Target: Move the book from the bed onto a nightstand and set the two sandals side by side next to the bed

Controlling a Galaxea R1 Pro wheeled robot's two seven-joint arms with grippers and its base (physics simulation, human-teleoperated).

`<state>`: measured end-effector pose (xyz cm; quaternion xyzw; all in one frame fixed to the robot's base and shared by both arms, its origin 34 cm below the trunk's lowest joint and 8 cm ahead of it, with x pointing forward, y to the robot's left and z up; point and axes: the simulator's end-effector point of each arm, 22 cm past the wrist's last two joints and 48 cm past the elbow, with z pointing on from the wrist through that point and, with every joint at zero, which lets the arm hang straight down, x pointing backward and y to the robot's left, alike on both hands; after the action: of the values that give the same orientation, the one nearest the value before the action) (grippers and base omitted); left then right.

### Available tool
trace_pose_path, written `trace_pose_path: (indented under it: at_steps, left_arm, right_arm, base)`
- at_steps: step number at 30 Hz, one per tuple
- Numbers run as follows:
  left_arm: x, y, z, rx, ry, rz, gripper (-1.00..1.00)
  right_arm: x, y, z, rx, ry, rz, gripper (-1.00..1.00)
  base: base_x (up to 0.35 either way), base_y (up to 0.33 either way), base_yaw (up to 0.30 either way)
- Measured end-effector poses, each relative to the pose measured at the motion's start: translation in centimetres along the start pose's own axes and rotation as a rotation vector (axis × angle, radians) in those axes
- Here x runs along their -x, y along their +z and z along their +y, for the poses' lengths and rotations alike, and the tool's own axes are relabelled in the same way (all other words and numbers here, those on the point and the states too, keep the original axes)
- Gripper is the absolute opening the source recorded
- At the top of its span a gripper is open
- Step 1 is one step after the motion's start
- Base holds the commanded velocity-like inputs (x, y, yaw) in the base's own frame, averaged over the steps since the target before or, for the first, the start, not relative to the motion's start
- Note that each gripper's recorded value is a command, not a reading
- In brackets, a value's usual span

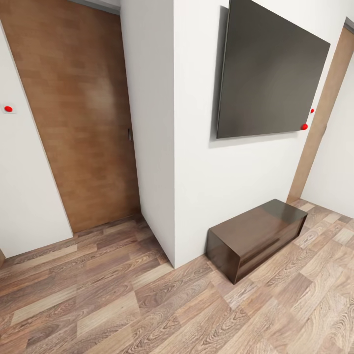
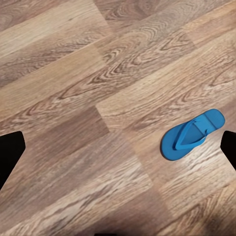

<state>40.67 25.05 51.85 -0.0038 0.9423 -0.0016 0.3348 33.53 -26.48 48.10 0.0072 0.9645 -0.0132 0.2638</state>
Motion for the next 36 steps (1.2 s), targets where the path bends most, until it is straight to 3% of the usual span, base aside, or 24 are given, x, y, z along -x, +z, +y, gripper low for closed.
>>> trace_pose_path:
  at_steps: [7, 36]
  left_arm:
    - [0.00, 0.00, 0.00, 0.000, 0.000, 0.000, 1.00]
    - [0.00, 0.00, 0.00, 0.000, 0.000, 0.000, 1.00]
  right_arm:
    - [0.00, 0.00, 0.00, 0.000, 0.000, 0.000, 1.00]
    - [0.03, 0.00, 0.00, 0.000, 0.000, -0.001, 1.00]
  base:
    - [0.000, 0.000, -0.073]
    - [0.000, 0.000, -0.196]
